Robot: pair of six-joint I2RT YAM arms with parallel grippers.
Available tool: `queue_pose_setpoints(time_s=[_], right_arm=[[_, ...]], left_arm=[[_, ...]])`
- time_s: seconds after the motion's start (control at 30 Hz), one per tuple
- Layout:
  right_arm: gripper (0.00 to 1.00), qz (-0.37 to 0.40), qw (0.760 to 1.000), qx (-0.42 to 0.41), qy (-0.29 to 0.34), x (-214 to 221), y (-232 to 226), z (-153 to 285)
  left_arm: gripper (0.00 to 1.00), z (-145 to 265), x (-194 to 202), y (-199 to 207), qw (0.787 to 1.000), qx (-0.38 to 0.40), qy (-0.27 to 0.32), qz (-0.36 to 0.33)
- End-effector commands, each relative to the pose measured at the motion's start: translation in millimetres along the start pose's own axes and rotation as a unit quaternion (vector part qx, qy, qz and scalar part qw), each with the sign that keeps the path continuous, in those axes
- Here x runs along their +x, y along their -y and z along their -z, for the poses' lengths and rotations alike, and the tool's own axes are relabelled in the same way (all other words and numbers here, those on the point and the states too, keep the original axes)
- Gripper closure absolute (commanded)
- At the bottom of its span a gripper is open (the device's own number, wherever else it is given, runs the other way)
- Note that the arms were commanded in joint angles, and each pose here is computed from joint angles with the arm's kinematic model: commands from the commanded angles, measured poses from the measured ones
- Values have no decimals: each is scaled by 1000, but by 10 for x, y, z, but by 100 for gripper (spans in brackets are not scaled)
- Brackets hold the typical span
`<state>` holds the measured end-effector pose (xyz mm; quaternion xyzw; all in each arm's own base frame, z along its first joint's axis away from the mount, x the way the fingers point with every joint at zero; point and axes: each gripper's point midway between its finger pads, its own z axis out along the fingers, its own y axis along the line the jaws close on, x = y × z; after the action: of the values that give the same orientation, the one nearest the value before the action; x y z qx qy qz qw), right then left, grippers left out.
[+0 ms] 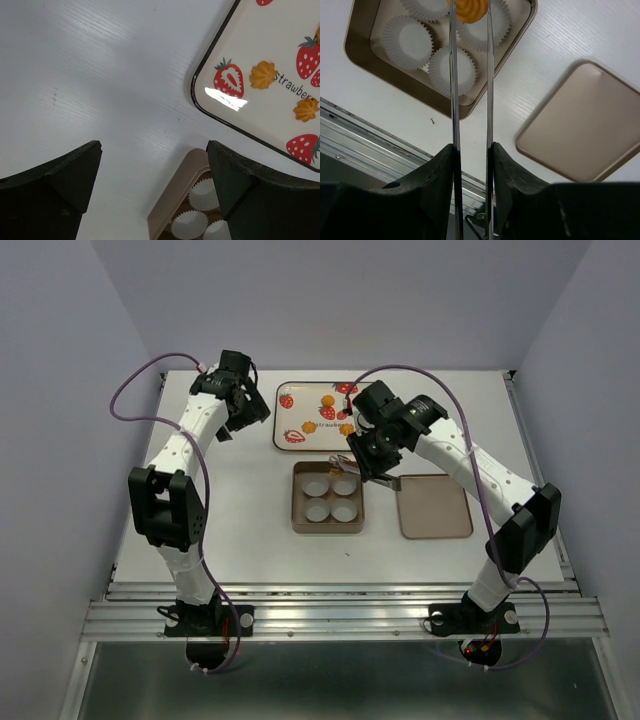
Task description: Pack the cookies
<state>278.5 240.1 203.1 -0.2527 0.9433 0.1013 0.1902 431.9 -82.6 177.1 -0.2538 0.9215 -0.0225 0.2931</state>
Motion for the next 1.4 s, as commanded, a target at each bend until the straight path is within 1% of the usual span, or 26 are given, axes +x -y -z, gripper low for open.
queue_pose_setpoints(time_s=[0.0, 0.27, 0.43, 0.9, 1.1, 1.37], right_arm=[[64, 22, 1000, 2, 21, 48, -65, 190], [64, 31, 999, 21, 12, 90, -92, 105], [63, 34, 998, 55, 10, 94, 30, 35], [62, 36, 998, 49, 7, 74, -57, -84], [62, 34, 996, 78, 1, 105, 44, -147], [62, 37, 997, 71, 0, 114, -8, -192]], left_arm=[[1, 154, 17, -21, 1000, 4, 12, 1], [1, 193, 49, -36, 1000, 2, 16, -2], [1, 199, 64, -64, 1000, -4, 16, -3], [1, 217, 58, -78, 1000, -7, 18, -3], [1, 210, 92, -115, 1000, -12, 16, -4], [1, 210, 114, -121, 1000, -12, 14, -4]])
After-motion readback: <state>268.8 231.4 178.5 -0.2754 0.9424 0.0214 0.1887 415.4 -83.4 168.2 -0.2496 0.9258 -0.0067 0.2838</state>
